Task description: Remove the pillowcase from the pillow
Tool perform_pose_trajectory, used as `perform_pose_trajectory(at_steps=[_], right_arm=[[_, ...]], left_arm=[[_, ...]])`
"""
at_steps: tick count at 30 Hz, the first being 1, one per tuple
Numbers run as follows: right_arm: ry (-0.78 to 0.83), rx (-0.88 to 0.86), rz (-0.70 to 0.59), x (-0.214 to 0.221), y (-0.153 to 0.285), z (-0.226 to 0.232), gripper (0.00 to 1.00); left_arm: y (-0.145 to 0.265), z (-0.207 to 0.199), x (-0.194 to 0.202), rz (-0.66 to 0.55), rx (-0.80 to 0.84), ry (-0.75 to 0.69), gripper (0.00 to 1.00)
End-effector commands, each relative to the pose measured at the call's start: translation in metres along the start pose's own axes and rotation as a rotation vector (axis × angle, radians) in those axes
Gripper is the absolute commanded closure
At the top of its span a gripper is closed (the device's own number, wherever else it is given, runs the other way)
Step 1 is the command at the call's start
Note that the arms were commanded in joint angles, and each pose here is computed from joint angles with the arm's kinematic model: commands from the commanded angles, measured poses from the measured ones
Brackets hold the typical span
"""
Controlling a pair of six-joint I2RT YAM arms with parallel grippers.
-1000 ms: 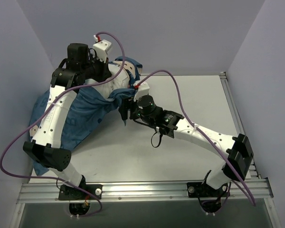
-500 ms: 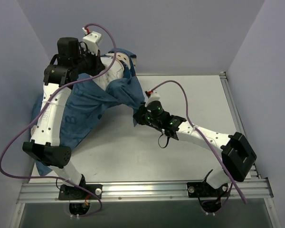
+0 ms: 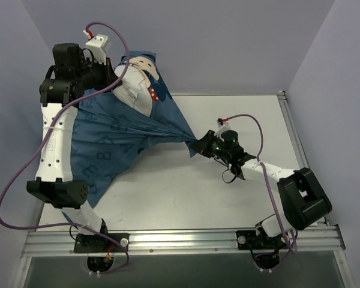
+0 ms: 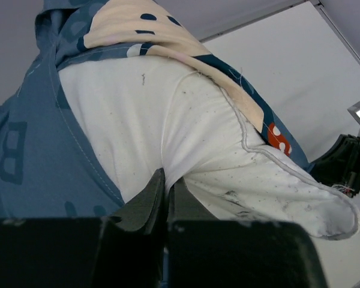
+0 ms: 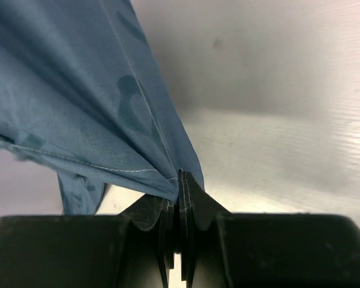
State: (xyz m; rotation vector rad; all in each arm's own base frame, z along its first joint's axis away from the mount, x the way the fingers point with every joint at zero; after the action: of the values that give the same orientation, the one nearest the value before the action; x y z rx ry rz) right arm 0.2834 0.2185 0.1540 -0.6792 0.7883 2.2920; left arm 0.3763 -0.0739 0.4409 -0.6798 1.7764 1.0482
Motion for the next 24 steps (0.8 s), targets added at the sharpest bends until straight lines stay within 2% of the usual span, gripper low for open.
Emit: perform_pose_trajectory(at_steps=[1, 4, 7, 10, 11, 13, 14, 15, 16, 17, 20, 24], right_arm=[[-0.132, 0.225, 0.083, 0.015, 0.015, -0.075, 1.00], [-0.167, 0.265, 0.125, 0.018, 0.016, -0.104, 1.00], [-0.111, 0.279, 0.192, 0.026, 0.009, -0.103, 1.00], [-0.027, 0.265, 0.299, 0.041, 0.000, -0.087, 1.00], [0.017, 0.227, 0.301, 0.032, -0.009, -0.073, 1.00], [0.094, 0.175, 0.352, 0.033, -0.011, -0.058, 0.98], [0.107, 0.134, 0.349, 0.026, -0.011, -0.048, 0.86], [0.138, 0.113, 0.332, 0.016, -0.004, -0.040, 0.68], [0.152, 0.106, 0.314, 0.006, 0.001, -0.036, 0.60], [0.184, 0.073, 0.264, -0.014, 0.007, -0.021, 0.48], [0.277, 0.062, 0.270, -0.034, 0.023, -0.002, 0.40], [0.379, 0.075, 0.268, -0.073, 0.038, 0.029, 0.35]], left_arm=[[0.055, 0.034, -0.068, -0.318, -0.187, -0.106, 0.98], [0.063, 0.041, -0.067, -0.328, -0.200, -0.097, 0.98], [0.070, 0.042, -0.068, -0.342, -0.195, -0.077, 0.98], [0.072, 0.023, -0.067, -0.340, -0.072, -0.032, 0.98], [0.066, 0.005, -0.059, -0.307, 0.031, -0.011, 0.98], [0.050, -0.026, -0.038, -0.221, 0.128, -0.034, 0.98], [0.032, -0.052, -0.010, -0.122, 0.185, -0.098, 0.98], [0.024, -0.065, 0.007, -0.073, 0.222, -0.126, 0.98], [0.024, -0.077, 0.021, -0.042, 0.257, -0.157, 0.98], [0.008, -0.088, 0.053, 0.050, 0.308, -0.174, 0.98], [-0.001, -0.101, 0.092, 0.164, 0.400, -0.204, 0.98], [-0.001, -0.123, 0.124, 0.260, 0.538, -0.281, 0.98]])
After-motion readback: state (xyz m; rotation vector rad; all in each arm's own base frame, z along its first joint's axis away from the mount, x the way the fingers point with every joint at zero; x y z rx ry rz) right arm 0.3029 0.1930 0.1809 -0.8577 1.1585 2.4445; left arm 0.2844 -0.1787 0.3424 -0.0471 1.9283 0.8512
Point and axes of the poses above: each gripper's point midway between its finger pads, its own y axis back along the fingers, its own z axis along the line the jaws close on, x = y × z, the point moved 7 cm from there along y, back along the fingers, and after that the axes turned 5 degrees about y, right-handed, at the moved point
